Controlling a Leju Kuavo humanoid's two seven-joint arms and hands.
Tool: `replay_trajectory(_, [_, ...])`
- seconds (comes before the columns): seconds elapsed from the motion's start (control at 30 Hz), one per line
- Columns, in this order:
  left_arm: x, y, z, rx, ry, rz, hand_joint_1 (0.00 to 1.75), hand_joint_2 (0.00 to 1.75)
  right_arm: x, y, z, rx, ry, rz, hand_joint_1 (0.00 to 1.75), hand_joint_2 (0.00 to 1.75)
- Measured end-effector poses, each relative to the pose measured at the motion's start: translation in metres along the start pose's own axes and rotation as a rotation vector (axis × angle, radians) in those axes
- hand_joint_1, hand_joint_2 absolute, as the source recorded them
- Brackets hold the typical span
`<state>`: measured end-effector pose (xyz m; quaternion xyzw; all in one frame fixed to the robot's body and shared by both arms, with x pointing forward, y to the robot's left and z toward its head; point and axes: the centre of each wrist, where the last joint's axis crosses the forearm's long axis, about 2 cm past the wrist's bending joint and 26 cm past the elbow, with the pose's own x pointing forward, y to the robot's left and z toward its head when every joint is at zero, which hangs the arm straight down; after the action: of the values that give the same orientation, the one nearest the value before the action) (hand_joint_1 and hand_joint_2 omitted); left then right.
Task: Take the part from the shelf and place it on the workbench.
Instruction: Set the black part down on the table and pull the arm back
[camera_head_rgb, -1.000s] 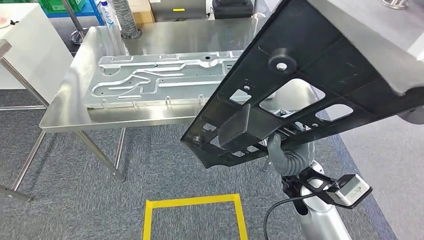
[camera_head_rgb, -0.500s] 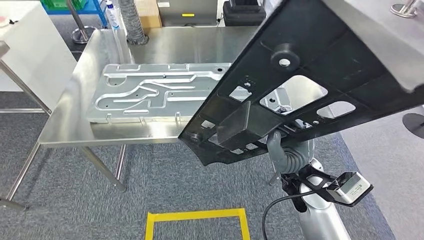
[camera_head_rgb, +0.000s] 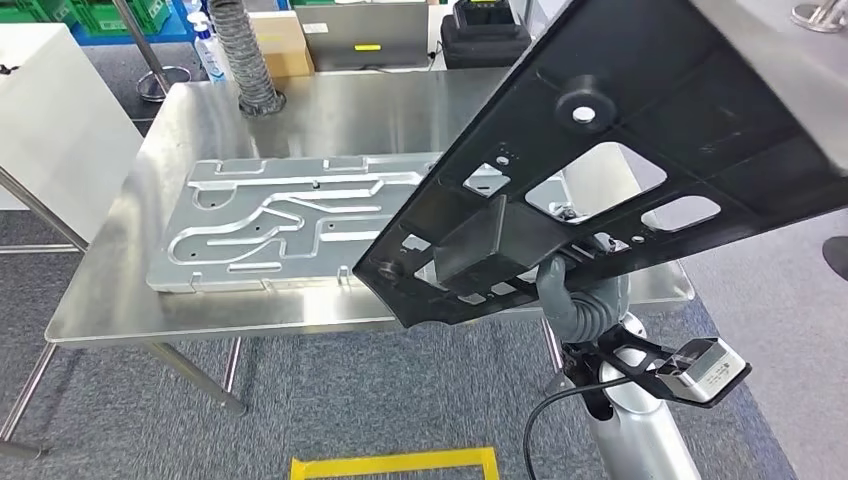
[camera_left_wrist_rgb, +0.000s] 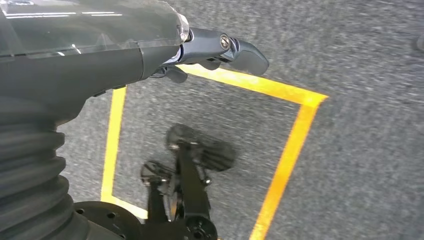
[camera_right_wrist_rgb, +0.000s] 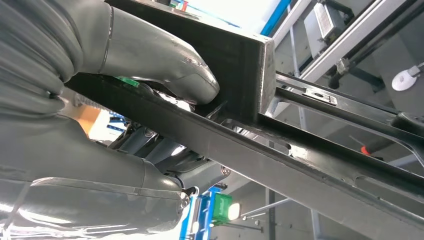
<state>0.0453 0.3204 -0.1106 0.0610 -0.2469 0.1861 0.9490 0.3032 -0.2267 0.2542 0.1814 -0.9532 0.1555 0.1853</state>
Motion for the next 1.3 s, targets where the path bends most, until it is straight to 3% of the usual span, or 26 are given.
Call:
replay_trajectory(0.13, [0.0, 0.0, 0.0, 0.002, -0.009, 0.003, 0.0, 1.75, 0.0, -0.013, 0.002, -0.055, 0.007, 0.064, 1.75, 1.75])
replay_trajectory(0.23, [0.001, 0.0, -0.001, 0.005, -0.021, 0.014, 0.0, 1.75, -0.008, -0.039, 0.003, -0.129, 0.047, 0.203, 1.75, 1.75])
replay_trajectory(0.4, [0.002, 0.0, -0.001, 0.005, -0.024, 0.012, 0.0, 1.75, -0.033, -0.106, 0.002, -0.273, 0.261, 0.707, 1.75, 1.75])
replay_trajectory(0.5, [0.002, -0.002, -0.001, 0.001, -0.024, 0.007, 0.0, 1.75, -0.043, -0.147, -0.011, -0.302, 0.361, 1.02, 1.75, 1.75])
replay_trajectory(0.57, [0.002, -0.003, -0.001, -0.004, -0.026, 0.0, 0.0, 1.75, -0.048, -0.166, -0.025, -0.275, 0.398, 1.243, 1.75, 1.75])
replay_trajectory(0.67, [0.004, -0.003, -0.001, -0.007, -0.032, -0.009, 0.0, 1.75, -0.057, -0.176, -0.05, -0.149, 0.41, 1.485, 1.75, 1.75])
replay_trajectory(0.8, [0.007, -0.005, -0.003, -0.017, -0.043, -0.022, 0.0, 1.75, -0.078, -0.153, -0.086, 0.106, 0.408, 1.622, 1.75, 1.75])
replay_trajectory(0.93, [0.011, -0.007, -0.004, -0.026, -0.051, -0.035, 0.0, 1.75, -0.112, -0.089, -0.105, 0.436, 0.392, 1.6, 1.75, 1.75])
replay_trajectory(1.13, [0.016, -0.01, -0.006, -0.037, -0.065, -0.042, 0.0, 1.75, -0.144, -0.001, -0.106, 0.739, 0.377, 1.444, 1.75, 1.75])
replay_trajectory(1.3, [0.015, -0.011, -0.005, -0.046, -0.073, -0.038, 0.0, 1.75, -0.157, 0.029, -0.086, 0.858, 0.463, 1.374, 1.75, 1.75])
